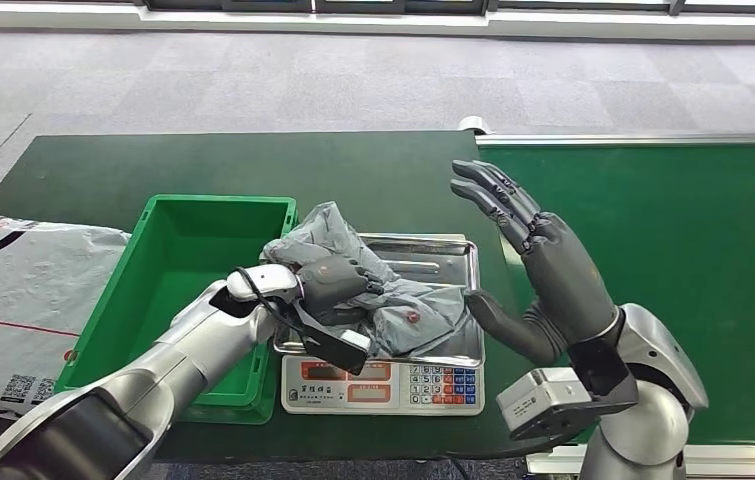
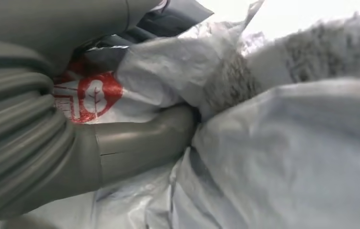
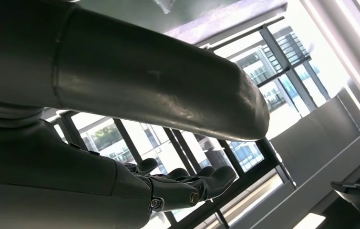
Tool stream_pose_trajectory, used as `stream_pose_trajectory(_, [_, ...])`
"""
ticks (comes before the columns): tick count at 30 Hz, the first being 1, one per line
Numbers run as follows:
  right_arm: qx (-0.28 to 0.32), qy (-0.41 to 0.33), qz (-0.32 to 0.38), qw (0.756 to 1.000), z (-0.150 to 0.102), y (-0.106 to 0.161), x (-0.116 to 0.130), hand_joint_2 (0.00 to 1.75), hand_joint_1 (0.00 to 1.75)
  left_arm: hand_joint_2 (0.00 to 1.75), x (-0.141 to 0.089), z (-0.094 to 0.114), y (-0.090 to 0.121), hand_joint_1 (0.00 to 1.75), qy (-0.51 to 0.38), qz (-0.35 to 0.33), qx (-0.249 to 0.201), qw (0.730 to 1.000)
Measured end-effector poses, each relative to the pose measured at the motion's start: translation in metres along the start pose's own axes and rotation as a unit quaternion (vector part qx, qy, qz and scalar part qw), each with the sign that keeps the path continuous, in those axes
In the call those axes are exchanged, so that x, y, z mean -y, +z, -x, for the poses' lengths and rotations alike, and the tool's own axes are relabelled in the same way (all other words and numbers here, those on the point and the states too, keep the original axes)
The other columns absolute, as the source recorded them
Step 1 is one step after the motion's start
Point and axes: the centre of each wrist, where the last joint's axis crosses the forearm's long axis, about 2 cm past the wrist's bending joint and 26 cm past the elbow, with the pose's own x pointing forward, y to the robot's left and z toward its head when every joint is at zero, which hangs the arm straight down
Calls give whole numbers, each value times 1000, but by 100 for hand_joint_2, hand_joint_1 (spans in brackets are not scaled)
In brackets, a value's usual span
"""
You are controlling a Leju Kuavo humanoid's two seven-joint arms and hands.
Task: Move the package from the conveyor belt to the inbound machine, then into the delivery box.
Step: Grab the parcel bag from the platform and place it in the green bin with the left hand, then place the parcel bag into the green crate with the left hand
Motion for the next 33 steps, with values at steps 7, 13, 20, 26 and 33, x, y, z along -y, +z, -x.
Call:
stream_pose_trajectory(7, [-11, 1, 4, 1000, 2, 6, 2, 0, 0, 175, -39, 9, 17, 175, -99, -257, -145, 950])
stream_pose_trajectory(13, [-17, 3, 5, 1000, 4, 8, 2, 0, 0, 175, -64, 19, 47, 175, -138, -326, -218, 909])
stream_pose_trajectory(20, [-24, 2, 10, 1000, 5, 12, 4, 0, 0, 175, -64, 35, 75, 175, -260, -204, -372, 867])
stream_pose_trajectory(26, [-29, 2, 11, 1000, 6, 15, 4, 0, 0, 175, -23, 46, 84, 175, -245, -118, -381, 884])
stream_pose_trajectory(33, [-38, 3, 14, 999, 8, 19, 5, 0, 0, 0, -4, 53, 90, 0, -236, -109, -397, 880])
